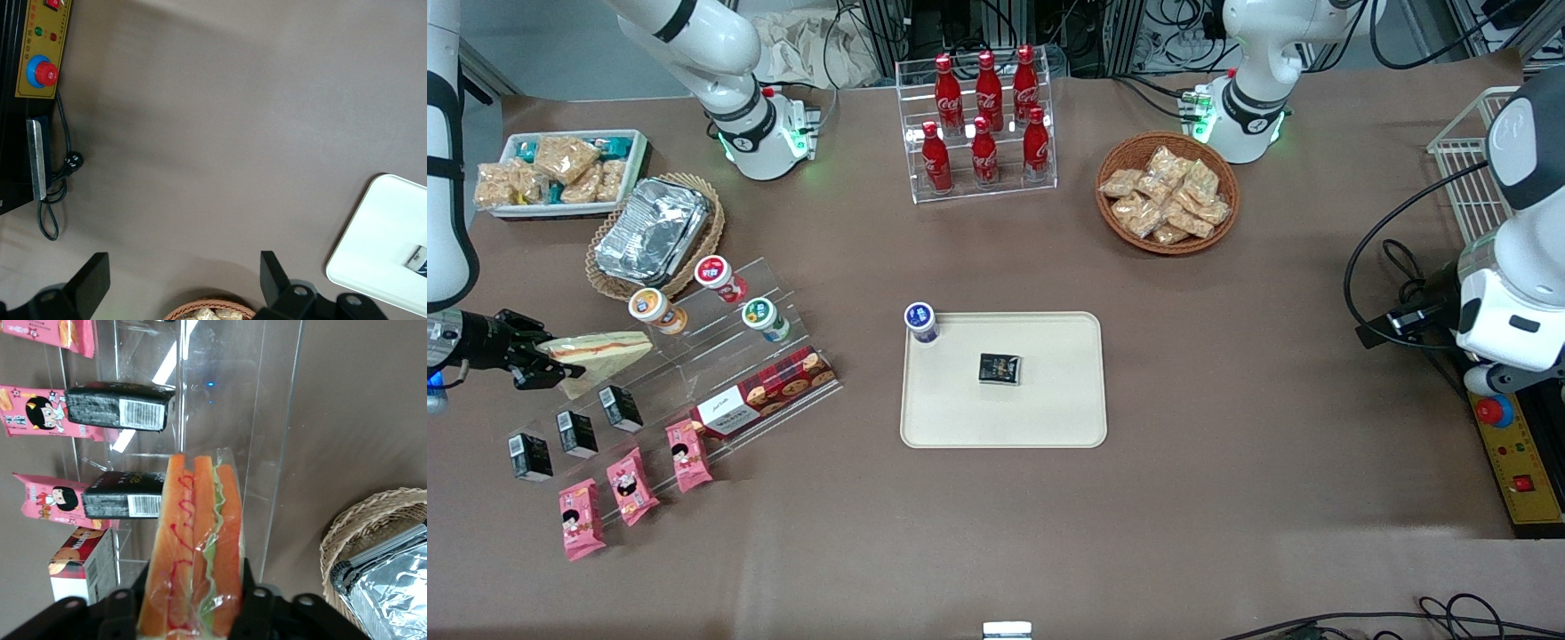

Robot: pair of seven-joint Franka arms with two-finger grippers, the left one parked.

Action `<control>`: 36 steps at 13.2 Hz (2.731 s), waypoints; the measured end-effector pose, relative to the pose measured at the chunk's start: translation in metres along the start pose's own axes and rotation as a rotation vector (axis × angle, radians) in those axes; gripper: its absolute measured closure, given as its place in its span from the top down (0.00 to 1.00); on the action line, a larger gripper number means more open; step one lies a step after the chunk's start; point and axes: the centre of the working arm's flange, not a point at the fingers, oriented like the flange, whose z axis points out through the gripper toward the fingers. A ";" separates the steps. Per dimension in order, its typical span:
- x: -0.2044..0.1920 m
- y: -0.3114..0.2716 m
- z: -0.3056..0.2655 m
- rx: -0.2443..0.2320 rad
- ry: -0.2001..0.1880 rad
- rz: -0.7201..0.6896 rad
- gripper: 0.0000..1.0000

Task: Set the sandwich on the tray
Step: 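Close the right gripper on the wrapped triangular sandwich, then lift the sandwich off the rack with the right gripper, then carry the sandwich over the cream tray with the right gripper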

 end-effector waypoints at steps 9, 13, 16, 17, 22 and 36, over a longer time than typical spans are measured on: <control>-0.012 -0.025 -0.094 0.049 0.059 -0.051 0.47; -0.060 -0.081 -0.131 0.079 0.104 -0.177 0.48; -0.151 -0.161 -0.143 0.090 0.137 -0.366 0.48; -0.181 -0.182 -0.144 0.094 0.143 -0.423 0.48; -0.291 -0.258 -0.113 0.049 0.230 -0.793 0.48; -0.440 -0.368 0.083 -0.247 0.460 -1.736 0.51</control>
